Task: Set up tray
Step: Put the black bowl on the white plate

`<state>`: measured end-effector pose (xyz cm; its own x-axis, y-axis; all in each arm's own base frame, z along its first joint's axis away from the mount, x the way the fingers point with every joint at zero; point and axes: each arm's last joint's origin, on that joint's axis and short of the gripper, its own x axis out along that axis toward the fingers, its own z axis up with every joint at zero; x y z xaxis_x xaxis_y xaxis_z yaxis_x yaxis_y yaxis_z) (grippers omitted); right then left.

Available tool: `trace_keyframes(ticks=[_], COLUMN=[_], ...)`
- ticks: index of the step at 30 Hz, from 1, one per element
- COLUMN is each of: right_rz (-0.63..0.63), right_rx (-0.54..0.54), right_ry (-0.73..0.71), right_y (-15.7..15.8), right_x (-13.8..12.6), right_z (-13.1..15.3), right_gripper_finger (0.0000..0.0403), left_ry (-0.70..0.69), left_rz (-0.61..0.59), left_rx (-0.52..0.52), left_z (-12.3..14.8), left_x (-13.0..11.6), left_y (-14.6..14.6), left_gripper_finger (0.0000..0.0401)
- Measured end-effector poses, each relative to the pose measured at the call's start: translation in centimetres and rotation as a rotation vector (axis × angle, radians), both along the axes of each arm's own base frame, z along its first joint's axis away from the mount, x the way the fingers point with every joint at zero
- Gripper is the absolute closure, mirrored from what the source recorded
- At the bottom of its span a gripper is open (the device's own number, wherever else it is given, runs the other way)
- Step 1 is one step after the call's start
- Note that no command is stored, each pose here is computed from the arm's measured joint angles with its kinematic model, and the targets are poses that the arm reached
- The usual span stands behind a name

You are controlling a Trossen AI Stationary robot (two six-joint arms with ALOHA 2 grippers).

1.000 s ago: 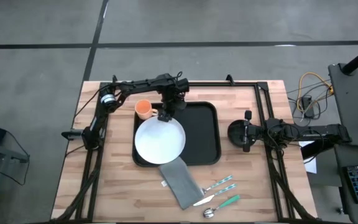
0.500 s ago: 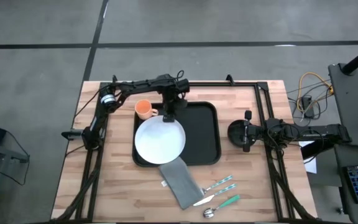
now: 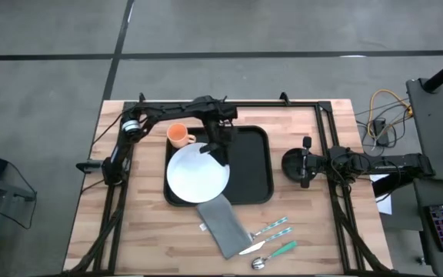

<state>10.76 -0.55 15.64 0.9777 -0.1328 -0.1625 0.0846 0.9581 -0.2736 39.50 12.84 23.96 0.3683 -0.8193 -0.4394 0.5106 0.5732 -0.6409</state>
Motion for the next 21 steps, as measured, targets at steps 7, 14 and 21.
trace_keyframes(ticks=[7,14,21], right_rz=[0.000,0.000,0.000], right_rx=[0.000,0.000,0.000], right_ry=[0.001,0.000,0.000], right_y=[0.0,0.0,0.0], right_x=[0.0,0.0,0.0], right_z=[0.0,0.0,0.0], right_gripper_finger=[0.0280,0.0280,0.0280], left_ry=[-0.037,-0.054,-0.033], left_rz=[-0.084,-0.163,-0.190], left_rx=[0.014,0.020,-0.028], left_z=[0.9,0.2,-0.7], left_x=[0.6,0.9,-0.2], left_y=[-3.2,-5.6,-7.2], left_gripper_finger=[0.0296,0.0296,0.0296])
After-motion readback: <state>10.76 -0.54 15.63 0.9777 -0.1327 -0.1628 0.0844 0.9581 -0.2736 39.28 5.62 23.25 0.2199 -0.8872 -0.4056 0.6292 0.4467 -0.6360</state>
